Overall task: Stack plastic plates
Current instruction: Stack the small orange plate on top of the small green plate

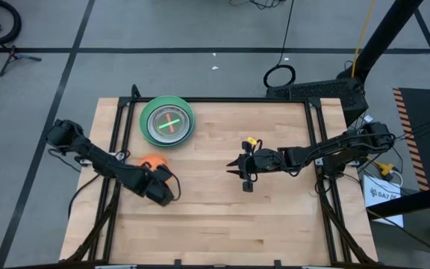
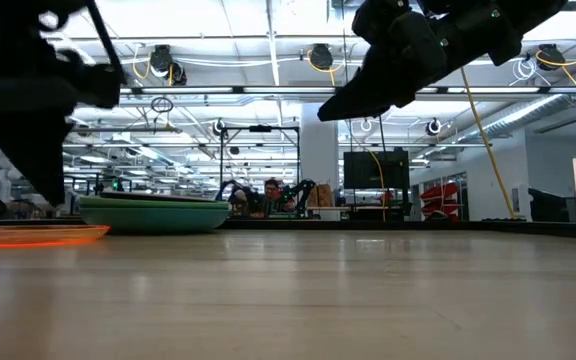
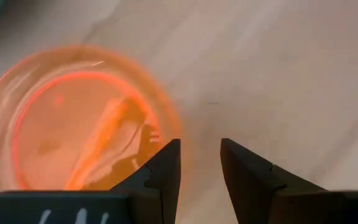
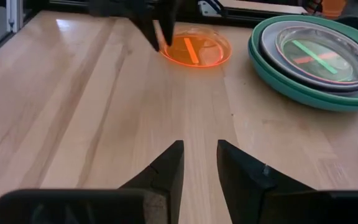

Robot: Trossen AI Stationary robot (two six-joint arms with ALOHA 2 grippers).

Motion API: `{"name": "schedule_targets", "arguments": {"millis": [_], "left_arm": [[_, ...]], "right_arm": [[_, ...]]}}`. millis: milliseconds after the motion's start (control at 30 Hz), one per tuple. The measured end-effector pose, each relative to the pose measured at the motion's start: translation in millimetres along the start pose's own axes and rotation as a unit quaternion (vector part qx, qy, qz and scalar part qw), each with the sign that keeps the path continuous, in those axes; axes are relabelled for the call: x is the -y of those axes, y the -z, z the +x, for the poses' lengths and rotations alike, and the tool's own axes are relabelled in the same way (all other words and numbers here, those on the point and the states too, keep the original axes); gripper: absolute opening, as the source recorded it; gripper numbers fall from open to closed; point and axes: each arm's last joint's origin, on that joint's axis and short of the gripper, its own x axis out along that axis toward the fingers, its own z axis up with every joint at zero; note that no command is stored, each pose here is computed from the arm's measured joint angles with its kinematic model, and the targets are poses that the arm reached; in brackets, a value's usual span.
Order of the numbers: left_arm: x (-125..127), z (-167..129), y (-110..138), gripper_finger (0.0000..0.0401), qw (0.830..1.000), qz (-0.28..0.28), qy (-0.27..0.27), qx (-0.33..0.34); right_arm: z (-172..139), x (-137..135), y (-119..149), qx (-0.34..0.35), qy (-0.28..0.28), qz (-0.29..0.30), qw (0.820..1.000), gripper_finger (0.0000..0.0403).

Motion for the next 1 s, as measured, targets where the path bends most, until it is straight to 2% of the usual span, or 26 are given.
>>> {"name": "schedule_targets", "arguments": {"millis": [200, 500, 733, 1000], "left_arm": [[22.4, -16.2, 17.0, 0.0122, 0.989, 0.128, 0.063, 0.032], [17.2, -22.1, 35.6, 0.0122, 0.978, 0.190, 0.001, 0.087], [2.5, -5.0, 40.9, 0.0122, 0.973, 0.207, -0.042, 0.092], [-10.1, 21.6, 49.1, 0.0122, 0.984, 0.144, -0.029, 0.100]], "right_arm": [[0.0, 0.0, -0.1, 0.001, 0.000, 0.019, 1.000, 0.0089], [0.0, 0.0, -0.2, 0.001, 0.000, 0.023, 1.000, 0.0089], [0.1, 0.0, -0.1, 0.001, 0.000, 0.025, 1.000, 0.0089], [-0.3, -2.4, -0.1, 0.001, -0.005, 0.038, 0.999, 0.0089]]}}
